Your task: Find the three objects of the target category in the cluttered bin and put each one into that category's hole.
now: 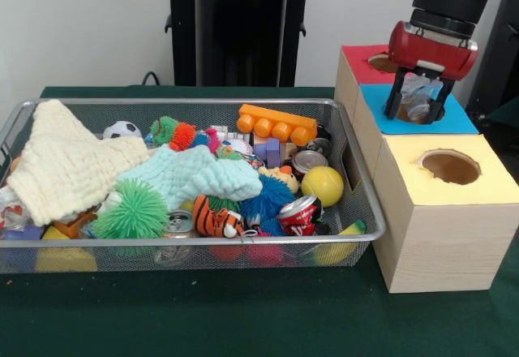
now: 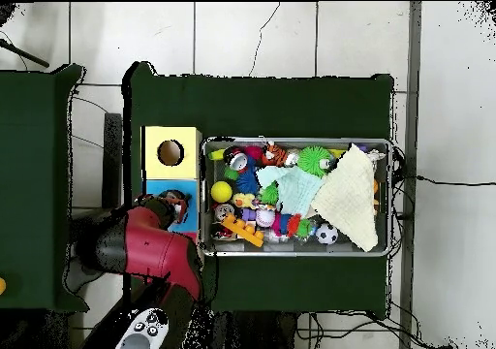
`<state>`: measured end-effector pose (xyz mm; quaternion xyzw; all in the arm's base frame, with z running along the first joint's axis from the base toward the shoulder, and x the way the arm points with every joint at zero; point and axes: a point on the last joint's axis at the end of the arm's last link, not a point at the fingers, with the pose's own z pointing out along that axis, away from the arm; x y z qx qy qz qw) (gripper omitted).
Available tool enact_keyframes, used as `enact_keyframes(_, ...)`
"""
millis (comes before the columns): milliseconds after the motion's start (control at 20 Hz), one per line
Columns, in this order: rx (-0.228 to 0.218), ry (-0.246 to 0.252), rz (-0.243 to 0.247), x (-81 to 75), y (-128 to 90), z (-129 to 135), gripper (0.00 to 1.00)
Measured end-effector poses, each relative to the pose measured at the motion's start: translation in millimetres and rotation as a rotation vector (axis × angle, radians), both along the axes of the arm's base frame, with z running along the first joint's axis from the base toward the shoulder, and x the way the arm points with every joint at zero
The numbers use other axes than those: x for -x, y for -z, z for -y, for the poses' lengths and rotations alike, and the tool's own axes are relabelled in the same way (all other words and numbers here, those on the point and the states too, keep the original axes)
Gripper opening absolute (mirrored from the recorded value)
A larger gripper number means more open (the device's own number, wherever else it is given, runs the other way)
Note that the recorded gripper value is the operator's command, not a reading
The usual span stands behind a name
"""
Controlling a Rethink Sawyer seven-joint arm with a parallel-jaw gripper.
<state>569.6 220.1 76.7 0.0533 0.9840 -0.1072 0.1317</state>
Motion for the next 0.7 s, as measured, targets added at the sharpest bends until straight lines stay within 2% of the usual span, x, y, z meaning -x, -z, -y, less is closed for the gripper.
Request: enact_keyframes(700, -0.001, -0.002, 0.002, 1.0, -2.8, -2.5, 1.0)
